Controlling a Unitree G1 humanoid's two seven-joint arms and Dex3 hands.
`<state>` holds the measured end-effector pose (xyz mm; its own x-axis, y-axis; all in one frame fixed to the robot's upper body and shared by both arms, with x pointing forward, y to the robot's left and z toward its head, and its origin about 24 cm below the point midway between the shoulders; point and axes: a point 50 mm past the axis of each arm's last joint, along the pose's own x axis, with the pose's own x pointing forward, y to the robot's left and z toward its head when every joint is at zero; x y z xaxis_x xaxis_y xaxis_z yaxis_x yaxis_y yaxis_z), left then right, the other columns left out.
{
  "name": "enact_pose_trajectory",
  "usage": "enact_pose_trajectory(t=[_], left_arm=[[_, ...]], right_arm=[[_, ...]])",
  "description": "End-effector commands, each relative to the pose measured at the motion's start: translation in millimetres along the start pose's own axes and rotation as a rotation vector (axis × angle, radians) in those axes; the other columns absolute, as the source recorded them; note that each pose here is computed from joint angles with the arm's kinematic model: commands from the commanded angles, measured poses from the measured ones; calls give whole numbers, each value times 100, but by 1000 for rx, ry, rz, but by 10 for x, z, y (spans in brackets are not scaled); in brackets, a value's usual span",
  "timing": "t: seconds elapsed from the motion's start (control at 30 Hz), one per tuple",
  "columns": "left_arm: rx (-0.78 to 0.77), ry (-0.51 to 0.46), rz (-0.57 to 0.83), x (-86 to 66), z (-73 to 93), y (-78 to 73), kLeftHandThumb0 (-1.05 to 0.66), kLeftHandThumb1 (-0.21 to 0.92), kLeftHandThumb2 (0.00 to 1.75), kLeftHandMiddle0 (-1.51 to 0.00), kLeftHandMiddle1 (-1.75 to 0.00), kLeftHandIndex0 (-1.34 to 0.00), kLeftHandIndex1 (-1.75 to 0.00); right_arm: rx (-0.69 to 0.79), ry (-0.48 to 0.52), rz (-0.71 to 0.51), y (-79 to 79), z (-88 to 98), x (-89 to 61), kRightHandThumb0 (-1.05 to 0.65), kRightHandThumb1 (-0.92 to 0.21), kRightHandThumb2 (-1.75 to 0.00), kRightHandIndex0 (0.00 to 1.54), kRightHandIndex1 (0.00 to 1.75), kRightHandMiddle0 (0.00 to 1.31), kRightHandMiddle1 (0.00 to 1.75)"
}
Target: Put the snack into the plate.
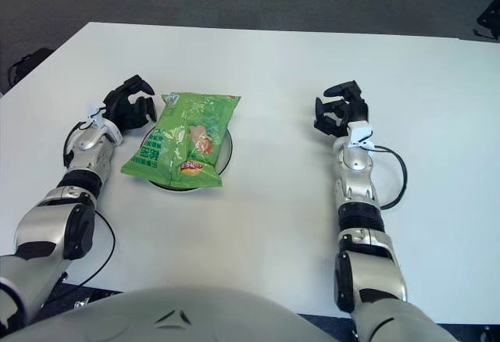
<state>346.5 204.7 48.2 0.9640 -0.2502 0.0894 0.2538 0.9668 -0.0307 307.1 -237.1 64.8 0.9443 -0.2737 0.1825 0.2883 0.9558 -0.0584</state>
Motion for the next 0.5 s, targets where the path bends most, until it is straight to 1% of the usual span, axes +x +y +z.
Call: enact_pose_trajectory(t=[0.0, 0.07, 0.2, 0.37, 0.47], left_arm=[[-72, 121, 22, -185, -319, -50, -43, 49, 110, -94, -175, -48, -175], [-76, 120, 23, -189, -322, -51, -43, 49, 109, -94, -175, -47, -175], [-81, 116, 27, -192, -321, -52, -42, 50, 109, -94, -175, -47, -175], [-80, 116, 27, -199, -324, -54, -42, 50, 108, -94, -175, -47, -175], [-80, 117, 26, -203, -326, -56, -42, 50, 108, -94, -175, -47, -175]], right_arm=[[98, 170, 2, 153, -314, -304, -1, -12, -149, 79, 159, 57, 175], [122, 209, 0, 166, -333, -341, -1, -7, -157, 81, 163, 60, 175], [164, 259, -6, 188, -348, -383, -1, 0, -165, 85, 166, 65, 175], [185, 273, -15, 194, -349, -403, -1, 8, -173, 93, 163, 70, 175], [190, 262, -19, 190, -343, -406, -1, 9, -174, 94, 163, 71, 175]])
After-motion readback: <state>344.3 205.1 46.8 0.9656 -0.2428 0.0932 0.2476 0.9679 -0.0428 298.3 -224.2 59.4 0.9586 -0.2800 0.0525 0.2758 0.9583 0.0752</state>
